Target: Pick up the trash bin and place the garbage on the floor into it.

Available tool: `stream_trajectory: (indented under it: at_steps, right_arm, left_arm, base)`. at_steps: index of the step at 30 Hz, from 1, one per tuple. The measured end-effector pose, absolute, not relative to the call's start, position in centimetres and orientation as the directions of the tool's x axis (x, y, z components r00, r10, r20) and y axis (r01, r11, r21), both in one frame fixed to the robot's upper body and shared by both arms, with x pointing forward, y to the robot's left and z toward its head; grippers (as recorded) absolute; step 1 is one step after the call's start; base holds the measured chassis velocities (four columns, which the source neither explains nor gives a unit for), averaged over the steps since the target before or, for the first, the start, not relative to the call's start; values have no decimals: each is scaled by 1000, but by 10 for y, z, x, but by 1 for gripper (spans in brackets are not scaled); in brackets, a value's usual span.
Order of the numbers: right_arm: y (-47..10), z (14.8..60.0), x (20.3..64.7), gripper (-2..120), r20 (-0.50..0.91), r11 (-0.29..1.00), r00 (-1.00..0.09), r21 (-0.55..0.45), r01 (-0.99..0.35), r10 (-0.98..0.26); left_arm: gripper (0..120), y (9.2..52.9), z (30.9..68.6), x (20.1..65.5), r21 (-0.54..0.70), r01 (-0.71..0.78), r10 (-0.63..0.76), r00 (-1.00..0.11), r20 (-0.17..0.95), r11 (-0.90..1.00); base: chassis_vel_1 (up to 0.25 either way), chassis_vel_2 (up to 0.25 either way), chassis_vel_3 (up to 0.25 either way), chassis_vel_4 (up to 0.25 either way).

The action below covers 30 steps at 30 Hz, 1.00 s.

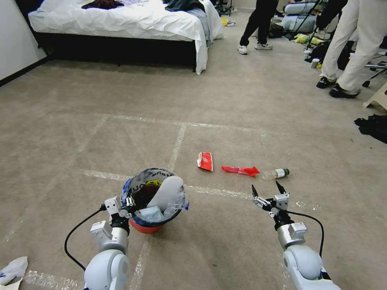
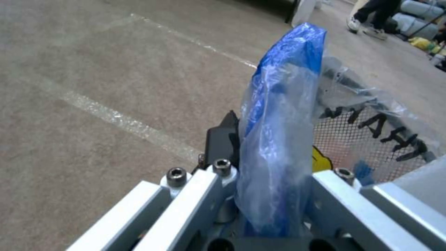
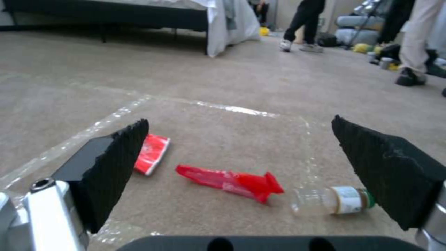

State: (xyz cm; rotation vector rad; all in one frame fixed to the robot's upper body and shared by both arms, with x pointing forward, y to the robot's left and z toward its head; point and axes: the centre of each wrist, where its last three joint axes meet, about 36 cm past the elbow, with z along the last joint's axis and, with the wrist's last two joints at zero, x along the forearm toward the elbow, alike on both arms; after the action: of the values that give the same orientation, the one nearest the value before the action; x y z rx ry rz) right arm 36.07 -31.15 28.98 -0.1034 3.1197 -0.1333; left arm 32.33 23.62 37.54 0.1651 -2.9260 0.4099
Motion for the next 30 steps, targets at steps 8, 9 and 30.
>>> stream_trajectory:
  at_steps: [8,9,30]
  right_arm:
    - [-323,290,359,100,-15,995,-1000,-96,-25,-27]
    - [-324,291,359,100,-16,995,-1000,-97,-24,-26]
    - [-322,297,358,100,-14,994,-998,-90,-59,-61]
  left_arm:
    - [4,235,374,323,-225,-120,-77,-979,190,967]
    - [4,234,374,323,-223,-118,-75,-979,191,968]
    - [4,232,373,322,-234,-126,-82,-979,188,964]
  base:
    - [0,0,0,0]
    - [0,0,0,0]
    - [-55,-54,-55,-60]
